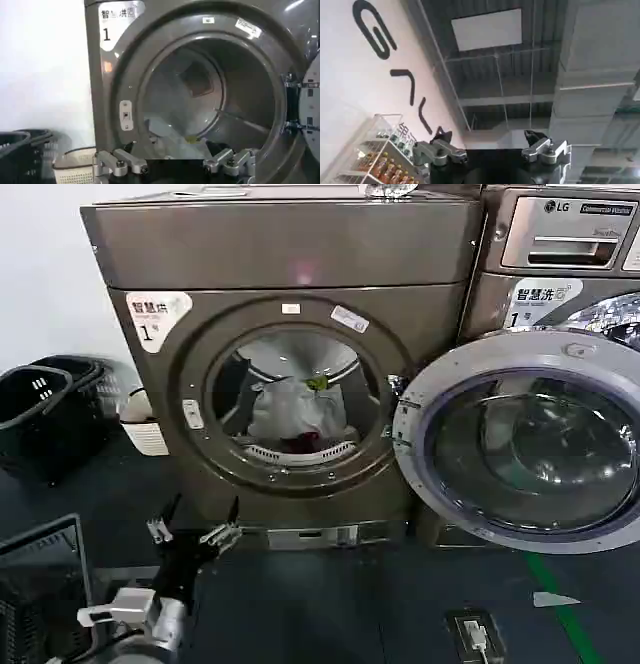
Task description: Grasp the clothes from the dryer.
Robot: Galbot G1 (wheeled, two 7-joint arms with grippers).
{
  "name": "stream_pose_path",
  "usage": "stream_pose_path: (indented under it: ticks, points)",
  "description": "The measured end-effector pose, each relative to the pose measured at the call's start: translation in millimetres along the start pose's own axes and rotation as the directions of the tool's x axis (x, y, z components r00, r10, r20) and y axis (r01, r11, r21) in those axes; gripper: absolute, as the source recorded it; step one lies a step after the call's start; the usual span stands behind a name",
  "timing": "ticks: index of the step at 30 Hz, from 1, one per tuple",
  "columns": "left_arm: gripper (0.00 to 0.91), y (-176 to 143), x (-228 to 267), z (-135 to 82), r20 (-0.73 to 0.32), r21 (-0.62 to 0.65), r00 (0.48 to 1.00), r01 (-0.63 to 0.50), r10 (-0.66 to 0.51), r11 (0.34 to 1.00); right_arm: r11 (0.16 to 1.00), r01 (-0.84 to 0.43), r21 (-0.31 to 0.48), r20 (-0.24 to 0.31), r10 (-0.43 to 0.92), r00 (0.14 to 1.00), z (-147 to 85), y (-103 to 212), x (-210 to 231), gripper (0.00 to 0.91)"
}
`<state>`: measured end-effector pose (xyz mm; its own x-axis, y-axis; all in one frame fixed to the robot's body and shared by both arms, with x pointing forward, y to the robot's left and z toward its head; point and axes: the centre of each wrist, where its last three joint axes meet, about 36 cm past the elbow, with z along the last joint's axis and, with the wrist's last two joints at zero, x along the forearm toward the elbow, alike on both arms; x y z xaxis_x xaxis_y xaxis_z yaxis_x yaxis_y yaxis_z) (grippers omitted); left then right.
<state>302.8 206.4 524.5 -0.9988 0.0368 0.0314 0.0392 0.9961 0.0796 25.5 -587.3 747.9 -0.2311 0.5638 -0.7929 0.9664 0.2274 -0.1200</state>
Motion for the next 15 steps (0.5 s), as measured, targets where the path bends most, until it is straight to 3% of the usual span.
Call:
stream_pose_path:
  ticks: [15]
  points:
    - [0.907, 0.1, 1.9, 0.6, -0.007, -0.006, 1.0, 0.004, -0.004, 1.0, 1.0, 0.019, -0.017, 0.014, -0.019, 1.0, 4.4, 4.5, -0.2, 0.907]
